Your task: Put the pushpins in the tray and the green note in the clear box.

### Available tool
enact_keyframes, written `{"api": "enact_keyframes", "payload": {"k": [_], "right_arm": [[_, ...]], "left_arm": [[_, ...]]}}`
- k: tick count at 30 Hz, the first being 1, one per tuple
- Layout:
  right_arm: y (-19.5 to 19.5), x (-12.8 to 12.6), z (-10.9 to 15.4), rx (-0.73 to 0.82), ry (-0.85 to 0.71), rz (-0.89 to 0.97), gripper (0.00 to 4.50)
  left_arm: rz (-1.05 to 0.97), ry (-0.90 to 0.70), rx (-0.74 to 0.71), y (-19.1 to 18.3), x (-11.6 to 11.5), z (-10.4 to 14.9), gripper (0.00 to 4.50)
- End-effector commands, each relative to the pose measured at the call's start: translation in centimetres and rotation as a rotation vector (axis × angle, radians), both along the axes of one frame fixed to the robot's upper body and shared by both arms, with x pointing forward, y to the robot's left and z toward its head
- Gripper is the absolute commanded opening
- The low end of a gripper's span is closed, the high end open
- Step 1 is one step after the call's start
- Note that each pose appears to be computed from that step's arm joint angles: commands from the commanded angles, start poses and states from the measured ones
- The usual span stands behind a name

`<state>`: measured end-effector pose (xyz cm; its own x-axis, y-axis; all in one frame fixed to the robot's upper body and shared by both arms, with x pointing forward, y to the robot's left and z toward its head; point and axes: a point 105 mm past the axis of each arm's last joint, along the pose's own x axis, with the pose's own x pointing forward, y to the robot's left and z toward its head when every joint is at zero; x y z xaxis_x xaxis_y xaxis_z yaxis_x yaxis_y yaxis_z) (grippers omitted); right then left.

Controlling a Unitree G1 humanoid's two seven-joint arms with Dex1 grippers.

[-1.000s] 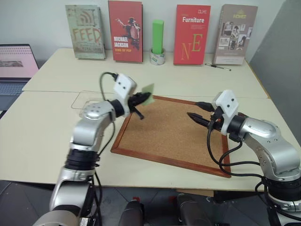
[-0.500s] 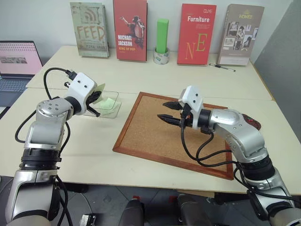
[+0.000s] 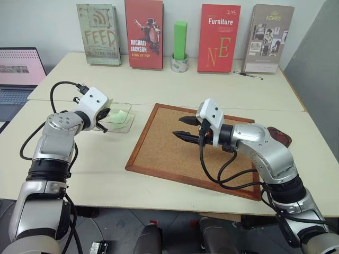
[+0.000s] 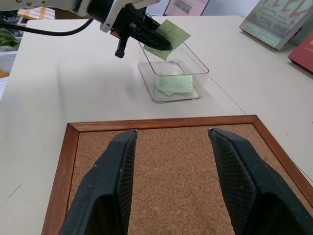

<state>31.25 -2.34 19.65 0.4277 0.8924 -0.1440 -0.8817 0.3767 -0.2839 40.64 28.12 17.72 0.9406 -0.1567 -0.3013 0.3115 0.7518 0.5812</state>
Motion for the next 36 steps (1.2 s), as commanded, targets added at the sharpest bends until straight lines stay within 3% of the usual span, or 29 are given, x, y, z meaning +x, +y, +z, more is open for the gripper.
{"api": "enact_keyframes", "payload": {"k": [1,13,19,23,30,36], "right_arm": [[0.1,-0.5,1.2,0.028,-0.036,0.016,2.47],[-0.1,-0.2,1.5,0.031,-0.048,0.001,2.47],[-1.1,-0.2,2.3,0.084,-0.087,-0.040,2.47],[-2.9,-0.4,1.4,0.092,-0.108,-0.094,2.47],[-7.1,-1.0,-1.4,0.104,-0.091,-0.280,2.47],[-8.3,-2.1,-2.9,0.078,-0.083,-0.319,2.47]], "left_arm": [[-0.006,-0.063,0.029,0.3,0.2,2.4,1.54],[-0.058,-0.061,-0.011,-0.8,-0.1,2.8,4.00],[-0.170,-0.107,-0.240,-3.7,-0.9,5.0,4.00],[-0.397,-0.137,-0.311,-8.1,-3.6,5.6,4.00],[-0.564,-0.005,-0.361,-12.3,-6.0,2.5,4.00],[-0.637,0.037,-0.376,-13.2,-6.7,1.1,4.00]]}}
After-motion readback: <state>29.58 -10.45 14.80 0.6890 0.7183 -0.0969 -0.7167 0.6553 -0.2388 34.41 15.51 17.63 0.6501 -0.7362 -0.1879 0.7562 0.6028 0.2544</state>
